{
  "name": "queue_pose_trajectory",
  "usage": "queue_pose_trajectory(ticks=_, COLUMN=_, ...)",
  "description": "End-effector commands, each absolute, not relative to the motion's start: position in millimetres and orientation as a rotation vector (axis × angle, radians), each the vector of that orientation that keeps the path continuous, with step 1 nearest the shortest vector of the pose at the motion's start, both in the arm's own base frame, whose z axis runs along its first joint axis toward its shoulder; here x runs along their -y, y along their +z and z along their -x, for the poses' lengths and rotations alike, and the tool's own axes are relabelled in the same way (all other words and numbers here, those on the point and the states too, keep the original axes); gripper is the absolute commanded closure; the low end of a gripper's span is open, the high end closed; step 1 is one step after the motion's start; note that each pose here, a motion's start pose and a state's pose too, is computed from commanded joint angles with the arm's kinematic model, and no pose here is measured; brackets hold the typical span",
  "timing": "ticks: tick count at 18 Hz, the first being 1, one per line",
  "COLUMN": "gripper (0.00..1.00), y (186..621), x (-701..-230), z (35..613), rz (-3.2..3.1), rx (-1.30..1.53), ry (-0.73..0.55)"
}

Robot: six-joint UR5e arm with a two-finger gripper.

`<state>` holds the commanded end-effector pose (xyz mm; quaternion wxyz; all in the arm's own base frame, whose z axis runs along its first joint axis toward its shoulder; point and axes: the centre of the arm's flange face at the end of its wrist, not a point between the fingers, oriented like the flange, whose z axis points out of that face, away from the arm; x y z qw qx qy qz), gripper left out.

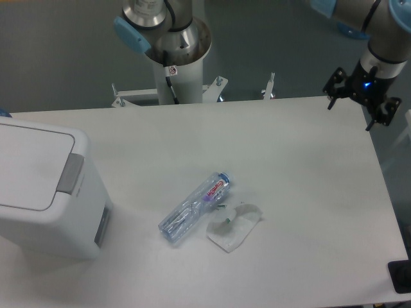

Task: Open the trash can
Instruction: 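Move the open gripper from its start pose toward the table center, then swing the gripper over the clear water bottle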

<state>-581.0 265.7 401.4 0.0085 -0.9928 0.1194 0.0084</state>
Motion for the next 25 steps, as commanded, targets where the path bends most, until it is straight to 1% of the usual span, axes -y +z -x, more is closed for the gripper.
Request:
queue_pose_trajectory(ticks=5, gripper=0.0, y=394, x=-270, z=581, rz=3.106, rx=-0.376, ry=0.012)
queue_pose_trajectory(ticks=9, gripper=0.0, y=384, x=-287, z=571, rz=3.093, rx=-0.418, ry=-0.021)
queue_pose_trajectory(ticks=12, gripper=0.0, y=384, x=-289, z=570, rz=3.091, rx=-0.314, ry=-0.03)
queue_pose_trajectory(ticks=18, gripper=0.0, y=388, x=-312, z=558, rz=3.055, rx=-0.157, ry=-0.04)
queue_pose_trajectory(ticks=23, gripper=0.0, y=390, x=-363, z=531, rz=3.019, rx=0.101, ry=-0.077)
queue_pose_trajectory(ticks=25, gripper=0.0, y=394, x=-377, z=521, rz=2.964, rx=0.204, ry=-0.116)
